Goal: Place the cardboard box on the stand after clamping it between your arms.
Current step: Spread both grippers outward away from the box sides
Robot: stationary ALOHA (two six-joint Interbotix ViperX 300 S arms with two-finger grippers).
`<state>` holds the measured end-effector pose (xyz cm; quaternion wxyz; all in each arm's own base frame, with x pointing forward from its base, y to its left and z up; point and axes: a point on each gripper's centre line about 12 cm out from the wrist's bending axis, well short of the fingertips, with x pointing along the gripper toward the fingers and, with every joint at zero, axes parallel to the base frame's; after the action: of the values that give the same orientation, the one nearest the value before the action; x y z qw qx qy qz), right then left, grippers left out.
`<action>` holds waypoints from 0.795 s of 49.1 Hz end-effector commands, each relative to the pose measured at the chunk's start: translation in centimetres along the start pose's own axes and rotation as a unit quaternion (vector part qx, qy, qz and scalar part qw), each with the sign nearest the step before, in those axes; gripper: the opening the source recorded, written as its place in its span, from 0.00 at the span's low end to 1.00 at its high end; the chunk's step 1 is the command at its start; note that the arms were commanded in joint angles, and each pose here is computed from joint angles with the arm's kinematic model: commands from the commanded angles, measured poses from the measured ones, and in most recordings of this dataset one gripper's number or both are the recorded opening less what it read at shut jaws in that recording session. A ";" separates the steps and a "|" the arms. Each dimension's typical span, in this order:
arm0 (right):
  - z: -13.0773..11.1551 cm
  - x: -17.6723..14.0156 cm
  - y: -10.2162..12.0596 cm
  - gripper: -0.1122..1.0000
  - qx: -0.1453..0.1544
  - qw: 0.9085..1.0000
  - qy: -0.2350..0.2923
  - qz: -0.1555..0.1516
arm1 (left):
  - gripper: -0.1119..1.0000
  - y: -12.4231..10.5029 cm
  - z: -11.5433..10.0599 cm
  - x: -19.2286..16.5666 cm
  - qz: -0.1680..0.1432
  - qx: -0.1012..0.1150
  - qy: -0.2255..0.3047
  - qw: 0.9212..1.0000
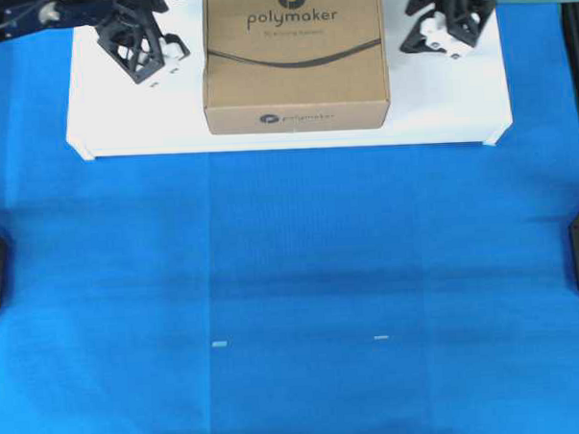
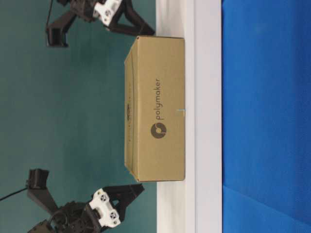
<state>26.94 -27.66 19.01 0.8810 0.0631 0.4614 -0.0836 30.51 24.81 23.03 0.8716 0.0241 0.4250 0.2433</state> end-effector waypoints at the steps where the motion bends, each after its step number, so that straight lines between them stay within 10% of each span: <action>1: 0.5 -2.2 -0.3 0.98 0.008 1.000 -0.022 -0.017 | 0.87 0.4 0.8 -1.5 0.006 0.003 -0.017 1.000; 25: 1.7 -10.3 11.3 0.98 0.014 0.987 -0.162 0.000 | 0.87 -8.0 0.8 -11.4 -0.065 0.000 -0.145 0.987; 39: 0.5 -14.5 17.3 0.98 0.014 0.946 -0.323 -0.037 | 0.86 -12.7 0.7 -16.2 -0.133 0.002 -0.274 0.952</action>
<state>23.25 -10.75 30.21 0.9694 0.0365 0.2038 -0.1322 27.87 7.52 30.61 0.9695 0.0335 0.2115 0.1191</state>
